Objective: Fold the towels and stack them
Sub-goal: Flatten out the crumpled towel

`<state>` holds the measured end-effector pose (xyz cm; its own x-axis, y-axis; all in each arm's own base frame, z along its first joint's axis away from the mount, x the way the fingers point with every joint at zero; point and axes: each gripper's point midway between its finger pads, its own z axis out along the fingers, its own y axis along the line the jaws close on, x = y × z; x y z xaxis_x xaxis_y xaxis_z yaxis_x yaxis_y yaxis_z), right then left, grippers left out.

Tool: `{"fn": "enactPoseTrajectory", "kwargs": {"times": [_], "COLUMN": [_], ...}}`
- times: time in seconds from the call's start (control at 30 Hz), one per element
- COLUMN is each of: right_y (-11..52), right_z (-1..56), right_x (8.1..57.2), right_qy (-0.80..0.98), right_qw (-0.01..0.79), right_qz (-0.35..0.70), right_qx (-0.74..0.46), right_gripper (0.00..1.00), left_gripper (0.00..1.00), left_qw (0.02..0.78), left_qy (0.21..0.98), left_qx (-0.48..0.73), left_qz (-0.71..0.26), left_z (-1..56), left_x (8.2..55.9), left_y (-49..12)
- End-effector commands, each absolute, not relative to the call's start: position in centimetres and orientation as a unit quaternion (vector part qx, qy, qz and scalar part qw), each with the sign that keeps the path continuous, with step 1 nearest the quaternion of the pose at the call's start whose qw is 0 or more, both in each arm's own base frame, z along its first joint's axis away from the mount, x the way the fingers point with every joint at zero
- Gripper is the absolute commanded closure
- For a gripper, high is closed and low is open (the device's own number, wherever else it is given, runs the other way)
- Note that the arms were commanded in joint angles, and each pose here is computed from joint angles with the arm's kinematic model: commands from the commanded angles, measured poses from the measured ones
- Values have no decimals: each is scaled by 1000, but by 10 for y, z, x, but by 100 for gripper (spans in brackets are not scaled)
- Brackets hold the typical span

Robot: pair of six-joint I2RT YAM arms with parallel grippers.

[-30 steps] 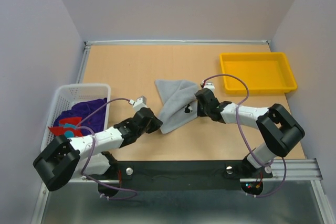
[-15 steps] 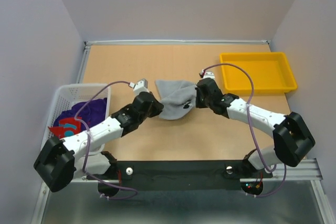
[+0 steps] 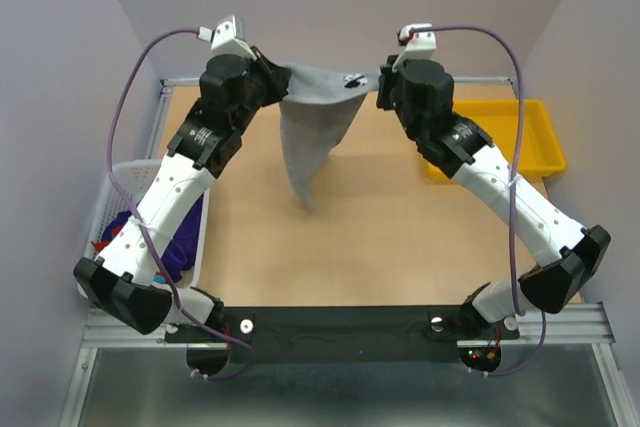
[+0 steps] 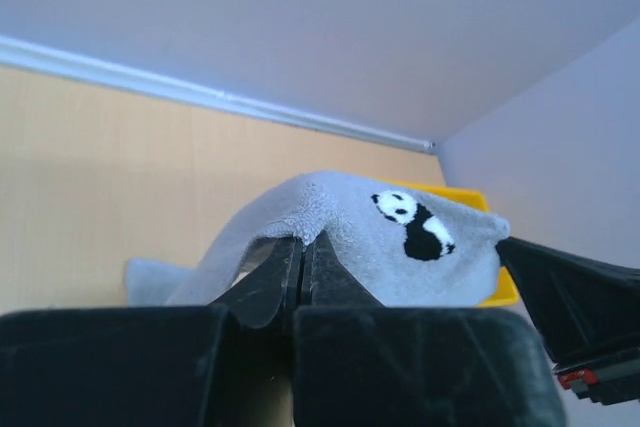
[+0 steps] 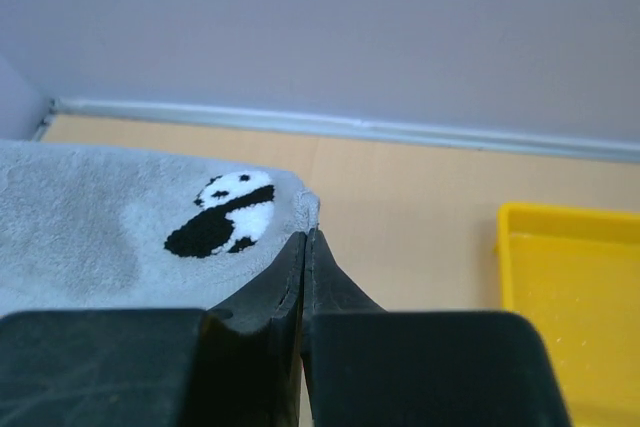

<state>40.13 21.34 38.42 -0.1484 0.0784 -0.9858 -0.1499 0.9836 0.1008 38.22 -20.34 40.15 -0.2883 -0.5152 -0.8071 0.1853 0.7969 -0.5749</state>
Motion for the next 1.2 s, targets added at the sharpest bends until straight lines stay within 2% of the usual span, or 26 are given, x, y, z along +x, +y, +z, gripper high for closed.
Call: {"fn": "enactPoseTrajectory", "kwargs": {"times": [0.0,0.17,0.3,0.53,0.7,0.8,0.97,1.1,1.17], "right_y": [192,185,185,199,188,182,187,183,182], "right_z": [450,512,531,539,557,564,555,502,457], "right_x": [412,402,383,314,267,255,264,311,344], "right_qy": [706,660,638,586,553,546,566,635,673], "right_qw": [706,749,763,770,780,783,770,743,722], "right_qz": [38,26,39,137,195,210,217,148,88], "right_qx": [-19,-53,-96,-212,-219,-212,-200,-151,-131], "right_gripper": [100,100,99,99,100,99,100,99,99], "left_gripper": [100,100,100,100,100,100,100,100,100], "left_qw": [630,658,655,615,591,566,540,511,510], "left_qy": [712,669,649,623,606,616,647,710,732], "left_qx": [-58,-25,12,69,82,81,55,-3,-51], "left_qz": [-306,-344,-387,-477,-525,-542,-535,-484,-449], "left_z": [469,520,537,538,538,522,488,413,379], "left_x": [373,351,319,250,206,196,207,256,282], "left_y": [-200,-202,-206,-214,-210,-213,-216,-223,-220]}}
